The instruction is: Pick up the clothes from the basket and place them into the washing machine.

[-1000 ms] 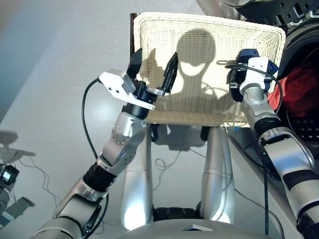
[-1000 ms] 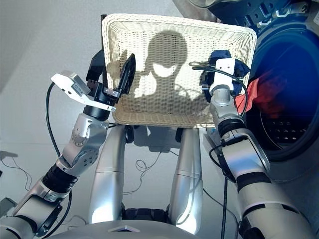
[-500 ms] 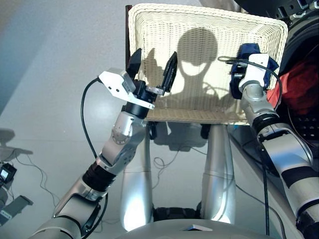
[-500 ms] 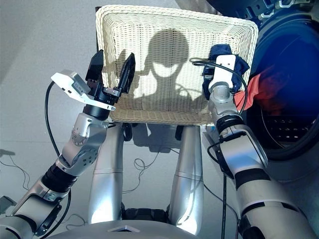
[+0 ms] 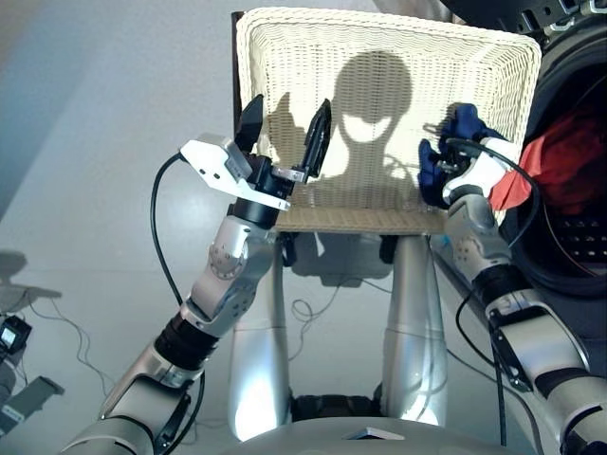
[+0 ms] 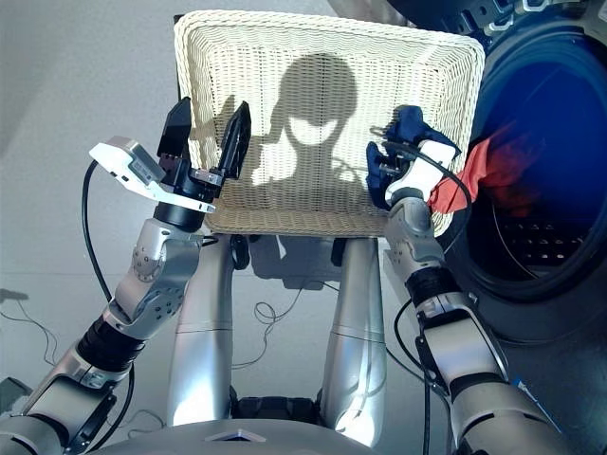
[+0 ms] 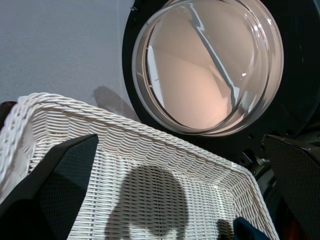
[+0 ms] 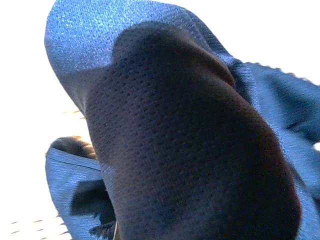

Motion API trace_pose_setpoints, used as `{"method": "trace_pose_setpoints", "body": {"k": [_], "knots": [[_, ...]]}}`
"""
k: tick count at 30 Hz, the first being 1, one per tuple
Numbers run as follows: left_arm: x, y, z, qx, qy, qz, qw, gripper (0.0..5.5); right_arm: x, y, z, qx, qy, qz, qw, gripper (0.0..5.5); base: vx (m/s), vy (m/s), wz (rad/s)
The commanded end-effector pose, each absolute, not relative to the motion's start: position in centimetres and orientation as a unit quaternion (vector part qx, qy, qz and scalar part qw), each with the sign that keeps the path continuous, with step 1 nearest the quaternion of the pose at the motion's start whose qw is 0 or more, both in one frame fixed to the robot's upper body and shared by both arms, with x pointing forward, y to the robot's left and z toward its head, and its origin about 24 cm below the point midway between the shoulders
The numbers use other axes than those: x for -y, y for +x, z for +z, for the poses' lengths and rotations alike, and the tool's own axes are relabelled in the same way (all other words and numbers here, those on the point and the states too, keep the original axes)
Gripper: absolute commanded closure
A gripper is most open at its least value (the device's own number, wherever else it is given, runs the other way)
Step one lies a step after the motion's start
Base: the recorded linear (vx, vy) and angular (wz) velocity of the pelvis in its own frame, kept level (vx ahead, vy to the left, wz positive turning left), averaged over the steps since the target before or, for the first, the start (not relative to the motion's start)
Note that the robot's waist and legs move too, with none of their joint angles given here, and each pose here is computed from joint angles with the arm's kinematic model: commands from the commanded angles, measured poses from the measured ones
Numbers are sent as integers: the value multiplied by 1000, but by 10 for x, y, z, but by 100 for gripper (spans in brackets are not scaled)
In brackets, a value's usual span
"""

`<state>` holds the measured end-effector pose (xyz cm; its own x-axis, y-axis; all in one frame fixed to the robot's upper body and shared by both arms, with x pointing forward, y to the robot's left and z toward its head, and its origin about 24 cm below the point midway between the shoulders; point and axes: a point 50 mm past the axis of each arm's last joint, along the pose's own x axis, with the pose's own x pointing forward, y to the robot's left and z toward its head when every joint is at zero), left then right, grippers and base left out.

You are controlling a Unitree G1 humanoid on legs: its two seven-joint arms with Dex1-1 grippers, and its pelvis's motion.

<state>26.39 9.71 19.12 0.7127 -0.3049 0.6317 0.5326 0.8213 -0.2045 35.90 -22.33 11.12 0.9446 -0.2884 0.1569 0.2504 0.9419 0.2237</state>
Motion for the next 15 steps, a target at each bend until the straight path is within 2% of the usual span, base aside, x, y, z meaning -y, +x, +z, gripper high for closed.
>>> {"method": "trace_pose_setpoints", "body": {"k": [1, 9, 15], "knots": [[-103, 242, 216, 385, -191, -229, 873, 0, 231, 342, 136, 199, 124, -183, 955, 550, 0, 0, 0], [-103, 241, 220, 397, -183, -215, 873, 0, 265, 324, 118, 178, 71, -347, 918, 550, 0, 0, 0], [-104, 238, 224, 409, -185, -218, 867, 0, 319, 325, 144, 178, -1, -462, 869, 550, 0, 0, 0]]}}
